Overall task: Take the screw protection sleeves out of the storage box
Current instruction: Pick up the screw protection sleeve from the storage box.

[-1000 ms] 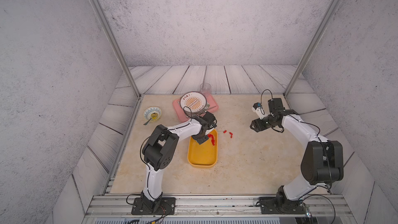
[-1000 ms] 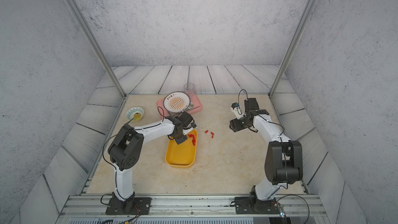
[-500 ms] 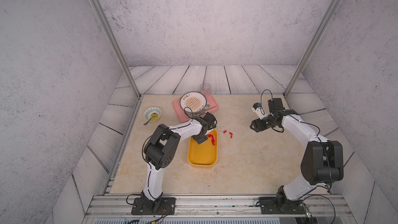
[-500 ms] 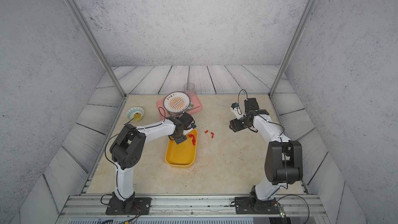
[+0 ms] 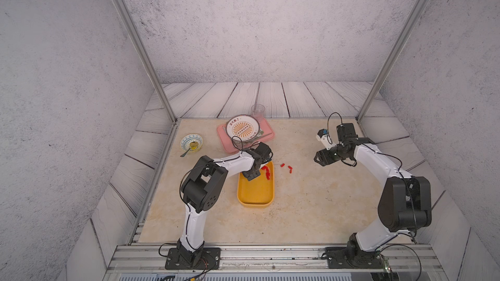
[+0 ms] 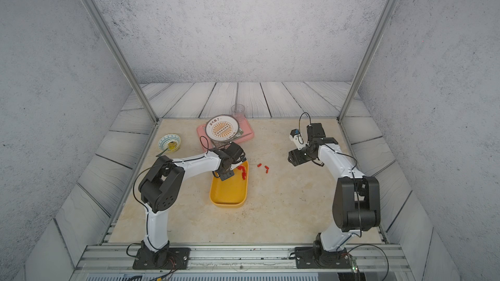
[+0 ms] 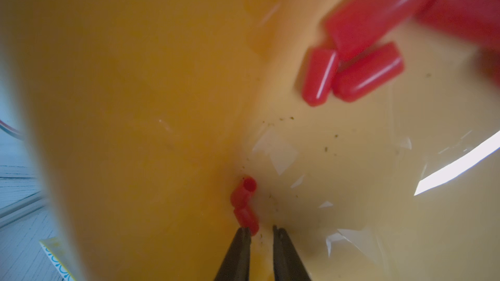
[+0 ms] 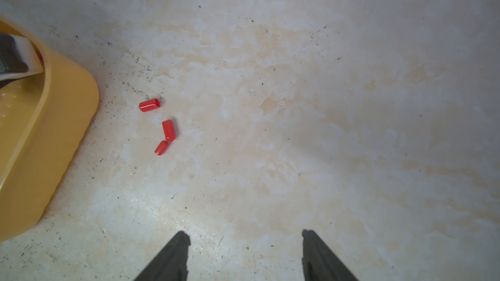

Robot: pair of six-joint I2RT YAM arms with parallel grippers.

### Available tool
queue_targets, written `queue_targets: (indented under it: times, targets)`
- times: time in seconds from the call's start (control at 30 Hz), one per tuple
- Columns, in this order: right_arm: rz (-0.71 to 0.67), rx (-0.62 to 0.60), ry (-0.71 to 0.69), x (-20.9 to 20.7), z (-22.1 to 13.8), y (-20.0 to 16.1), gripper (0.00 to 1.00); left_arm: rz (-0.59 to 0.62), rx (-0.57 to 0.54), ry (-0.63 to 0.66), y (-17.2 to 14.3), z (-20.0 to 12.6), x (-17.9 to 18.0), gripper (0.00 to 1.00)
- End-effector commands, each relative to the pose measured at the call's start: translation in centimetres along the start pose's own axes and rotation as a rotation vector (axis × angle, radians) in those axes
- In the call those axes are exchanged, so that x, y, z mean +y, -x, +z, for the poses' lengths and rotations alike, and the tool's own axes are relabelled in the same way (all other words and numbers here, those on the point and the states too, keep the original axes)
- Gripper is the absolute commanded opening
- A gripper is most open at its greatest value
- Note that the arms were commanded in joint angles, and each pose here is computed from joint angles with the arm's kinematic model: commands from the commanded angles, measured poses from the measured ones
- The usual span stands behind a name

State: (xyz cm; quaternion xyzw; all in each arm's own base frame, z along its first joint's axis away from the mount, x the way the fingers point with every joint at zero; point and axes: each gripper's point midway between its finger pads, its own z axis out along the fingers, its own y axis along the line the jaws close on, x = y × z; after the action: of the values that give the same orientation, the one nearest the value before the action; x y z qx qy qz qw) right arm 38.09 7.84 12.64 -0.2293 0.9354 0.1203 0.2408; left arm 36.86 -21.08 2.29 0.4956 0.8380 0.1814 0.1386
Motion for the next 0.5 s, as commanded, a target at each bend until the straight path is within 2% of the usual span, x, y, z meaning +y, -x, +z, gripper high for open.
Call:
queue_targets:
  times: [0.0,0.23,0.47]
  targets:
    - [-0.001,0.010,0.023,0.60,-0.42,-0.68,0.69,0.032,0.022,0.014,-0.41,0.71,-0.43,0.20]
    - [-0.003,0.008,0.027,0.72,-0.52,-0.65,0.69,0.064,0.026,0.066,-1.00,1.59,-0.26,0.20]
    - [-0.002,0.009,0.029,0.75,-0.49,-0.71,0.69,0.066,-0.020,0.098,-0.32,0.61,0.30,0.18]
